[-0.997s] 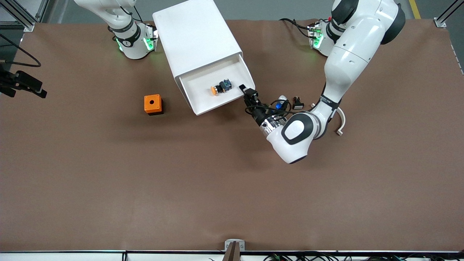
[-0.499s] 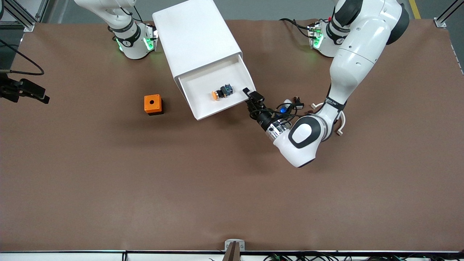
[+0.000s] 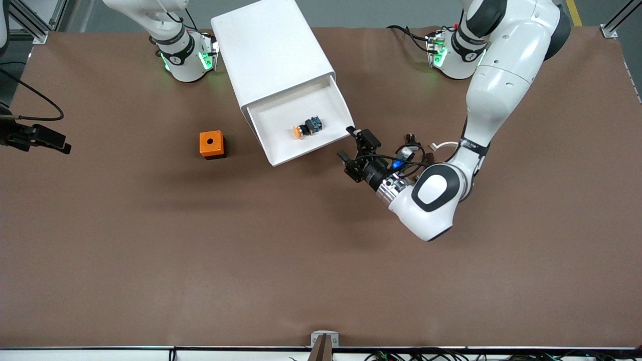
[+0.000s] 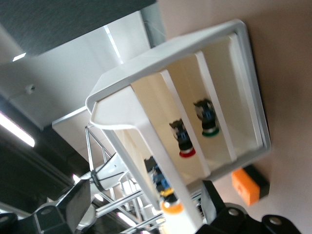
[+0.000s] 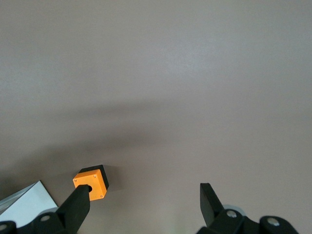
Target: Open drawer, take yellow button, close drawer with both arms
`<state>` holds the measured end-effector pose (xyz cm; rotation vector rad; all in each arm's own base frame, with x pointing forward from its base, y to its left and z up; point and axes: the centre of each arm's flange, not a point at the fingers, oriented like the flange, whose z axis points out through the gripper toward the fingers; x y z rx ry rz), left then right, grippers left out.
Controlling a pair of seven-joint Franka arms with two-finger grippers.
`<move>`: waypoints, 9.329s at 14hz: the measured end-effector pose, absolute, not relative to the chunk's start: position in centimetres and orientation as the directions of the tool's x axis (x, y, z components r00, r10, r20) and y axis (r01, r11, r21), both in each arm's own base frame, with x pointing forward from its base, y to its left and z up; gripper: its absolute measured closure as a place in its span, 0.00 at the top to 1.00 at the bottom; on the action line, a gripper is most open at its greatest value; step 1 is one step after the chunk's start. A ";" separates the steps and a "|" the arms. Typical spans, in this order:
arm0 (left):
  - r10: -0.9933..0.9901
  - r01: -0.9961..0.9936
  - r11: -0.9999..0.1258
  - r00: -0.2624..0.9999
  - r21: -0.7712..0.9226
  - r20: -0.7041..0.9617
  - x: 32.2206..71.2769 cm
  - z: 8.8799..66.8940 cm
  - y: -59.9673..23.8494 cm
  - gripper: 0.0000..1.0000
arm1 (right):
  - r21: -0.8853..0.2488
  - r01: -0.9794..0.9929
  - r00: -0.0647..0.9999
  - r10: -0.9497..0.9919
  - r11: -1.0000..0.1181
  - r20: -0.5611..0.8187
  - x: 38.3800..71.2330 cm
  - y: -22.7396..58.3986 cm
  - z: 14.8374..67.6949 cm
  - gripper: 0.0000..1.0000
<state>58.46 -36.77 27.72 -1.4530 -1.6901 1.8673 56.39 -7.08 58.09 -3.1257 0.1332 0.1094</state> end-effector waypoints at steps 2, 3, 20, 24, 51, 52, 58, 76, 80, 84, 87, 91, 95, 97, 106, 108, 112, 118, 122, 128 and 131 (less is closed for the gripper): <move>0.665 0.525 -0.389 -0.409 -0.757 -0.625 59.9 28.7 -35.7 1.00 | -0.008 -0.083 0.994 -0.082 -0.997 -0.072 56.4 -6.9 58.1 1.00; 0.638 0.577 -0.428 -0.352 -0.695 -0.685 60.6 29.0 -34.9 1.00 | -0.008 -0.082 0.994 -0.081 -0.997 -0.074 56.4 -6.9 58.1 1.00; 0.604 0.648 -0.761 0.720 0.019 -0.341 66.8 39.3 -28.8 1.00 | -0.015 -0.213 0.965 -0.208 -0.977 -0.161 55.7 -0.3 58.0 1.00; 0.519 0.538 -0.842 0.828 0.039 -0.214 67.3 40.1 -28.9 1.00 | 0.002 -0.296 0.942 -0.293 -0.955 -0.163 55.1 3.7 58.8 1.00; 0.397 0.399 -0.917 0.915 0.013 -0.075 66.7 41.7 -30.2 1.00 | 0.019 -0.787 0.616 -0.788 -0.616 -0.009 42.7 41.4 51.0 1.00; 0.397 0.399 -0.917 0.915 0.013 -0.075 66.7 41.7 -30.2 1.00 | 0.014 -0.798 0.603 -0.798 -0.603 -0.008 42.6 42.0 50.5 1.00; 0.398 0.400 -0.916 0.914 0.013 -0.076 66.7 41.7 -30.1 1.00 | 0.021 -0.817 0.576 -0.817 -0.576 0.013 41.5 44.7 48.0 1.00; 0.389 0.391 -0.920 0.917 0.004 -0.082 66.3 41.1 -30.6 1.00 | 0.014 -0.853 0.522 -0.851 -0.522 0.052 41.4 48.8 42.1 1.00; 0.395 0.396 -0.918 0.915 0.004 -0.082 66.5 41.1 -30.3 1.00 | 0.015 -0.852 0.523 -0.851 -0.523 0.053 41.5 49.1 41.3 1.00; 0.395 0.396 -0.918 0.915 0.005 -0.082 66.5 41.1 -30.3 1.00 | 0.008 -0.858 0.513 -0.857 -0.513 0.051 41.6 49.3 40.8 0.99; 0.395 0.396 -0.918 0.915 0.005 -0.082 66.5 41.1 -30.3 1.00 | 0.013 -0.857 0.515 -0.856 -0.515 0.053 41.4 49.6 40.5 0.96; 0.395 0.396 -0.918 0.915 0.005 -0.082 66.5 41.1 -30.3 1.00 | 0.015 -0.855 0.518 -0.853 -0.518 0.054 41.2 49.8 40.4 0.93; 0.395 0.396 -0.918 0.915 0.005 -0.082 66.5 41.1 -30.3 1.00 | 0.020 -0.851 0.526 -0.849 -0.525 0.056 40.8 50.2 40.0 0.71; 0.395 0.396 -0.918 0.915 0.005 -0.082 66.5 41.1 -30.3 1.00 | 0.020 -0.851 0.525 -0.849 -0.525 0.057 40.8 50.1 40.0 0.55; 0.395 0.396 -0.918 0.915 0.005 -0.082 66.5 41.1 -30.3 1.00 | 0.014 -0.829 0.559 -0.827 -0.559 0.053 41.8 49.7 40.8 0.41; 0.395 0.397 -0.918 0.915 0.004 -0.082 66.5 41.1 -30.2 1.00 | 0.032 -0.812 0.584 -0.811 -0.583 0.040 43.0 48.8 41.9 0.41; 0.396 0.397 -0.918 0.915 0.004 -0.082 66.5 41.1 -30.2 1.00 | 0.078 -0.752 0.656 -0.755 -0.654 -0.008 47.7 44.4 45.6 0.41; 0.396 0.398 -0.917 0.914 0.004 -0.082 66.6 41.1 -30.1 1.00 | 0.085 -0.583 0.807 -0.588 -0.808 -0.056 54.8 34.7 46.9 0.41; 0.395 0.396 -0.918 0.915 0.001 -0.084 66.5 40.9 -30.2 1.00 | 0.093 -0.440 0.888 -0.448 -0.893 -0.103 58.7 26.4 46.6 0.41; 0.350 0.351 -0.936 0.932 -0.003 -0.093 64.9 40.5 -33.3 1.00 | 0.072 -0.269 0.952 -0.277 -0.960 -0.133 62.3 15.5 45.4 0.41; 0.330 0.331 -0.944 0.939 -0.010 -0.100 64.1 39.9 -34.6 1.00 | 0.057 -0.187 0.975 -0.193 -0.981 -0.109 63.6 10.5 43.5 0.41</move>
